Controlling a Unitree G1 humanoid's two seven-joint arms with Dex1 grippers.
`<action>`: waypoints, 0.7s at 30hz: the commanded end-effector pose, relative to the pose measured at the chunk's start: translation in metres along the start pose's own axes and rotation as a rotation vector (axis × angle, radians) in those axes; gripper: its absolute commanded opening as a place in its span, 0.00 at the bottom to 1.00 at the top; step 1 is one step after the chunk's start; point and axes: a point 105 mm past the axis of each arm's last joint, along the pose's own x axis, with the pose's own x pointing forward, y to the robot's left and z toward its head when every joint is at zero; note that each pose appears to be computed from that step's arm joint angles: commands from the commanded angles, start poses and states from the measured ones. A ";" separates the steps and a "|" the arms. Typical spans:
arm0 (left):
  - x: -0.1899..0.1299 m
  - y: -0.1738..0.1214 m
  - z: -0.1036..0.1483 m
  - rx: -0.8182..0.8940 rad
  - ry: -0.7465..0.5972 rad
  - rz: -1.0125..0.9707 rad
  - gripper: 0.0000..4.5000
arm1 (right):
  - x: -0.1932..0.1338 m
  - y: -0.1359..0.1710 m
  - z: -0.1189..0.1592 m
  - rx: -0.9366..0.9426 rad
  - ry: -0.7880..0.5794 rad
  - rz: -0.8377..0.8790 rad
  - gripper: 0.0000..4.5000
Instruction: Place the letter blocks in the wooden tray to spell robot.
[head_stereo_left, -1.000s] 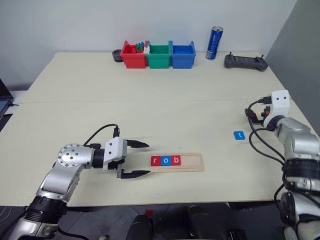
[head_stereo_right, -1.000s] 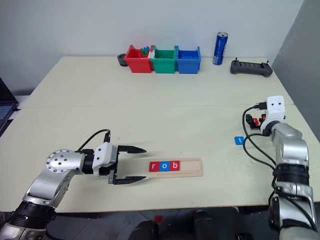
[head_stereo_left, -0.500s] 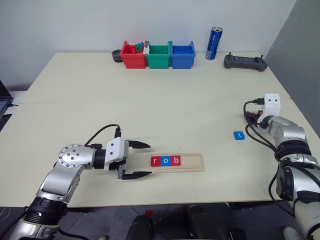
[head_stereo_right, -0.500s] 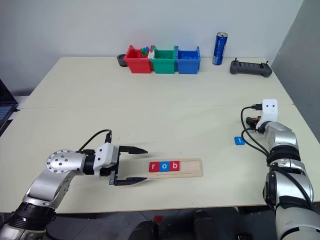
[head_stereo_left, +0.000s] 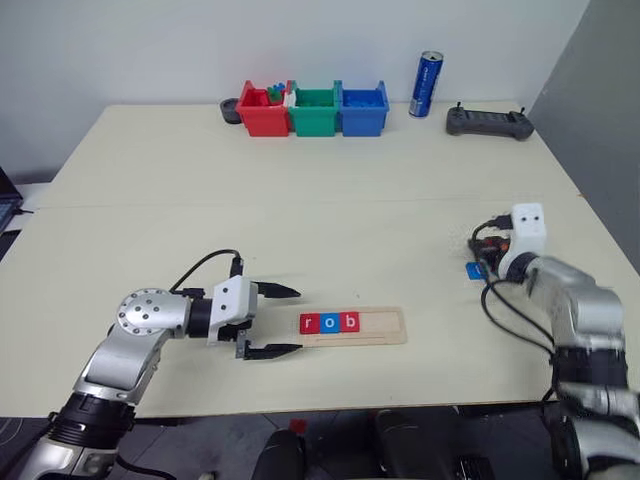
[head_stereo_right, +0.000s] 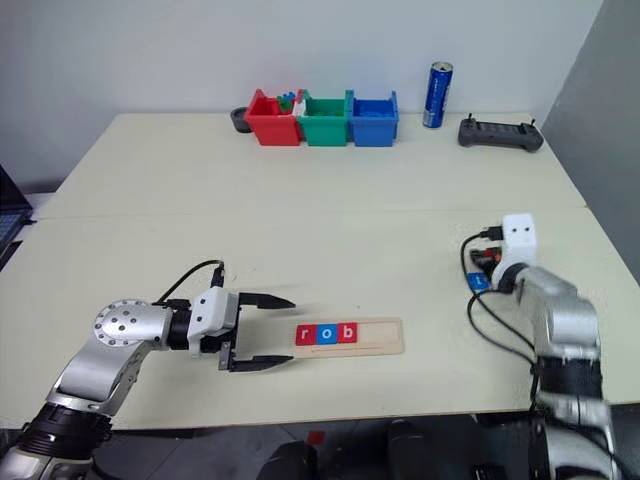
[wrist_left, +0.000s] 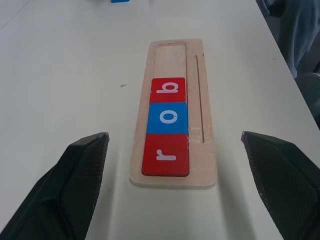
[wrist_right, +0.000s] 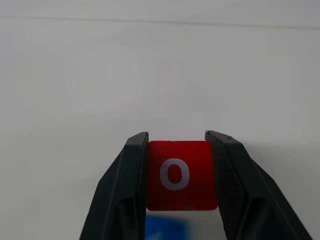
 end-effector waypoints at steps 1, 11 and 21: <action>-0.003 0.002 0.006 0.035 -0.006 -0.008 1.00 | -0.032 0.039 0.008 -0.005 -0.051 0.028 0.32; 0.002 0.007 0.007 0.052 -0.011 -0.046 1.00 | -0.059 0.061 -0.052 0.117 0.092 -0.125 0.32; 0.001 0.008 0.007 0.059 -0.009 -0.050 1.00 | -0.048 0.054 -0.052 0.274 0.035 -0.231 0.61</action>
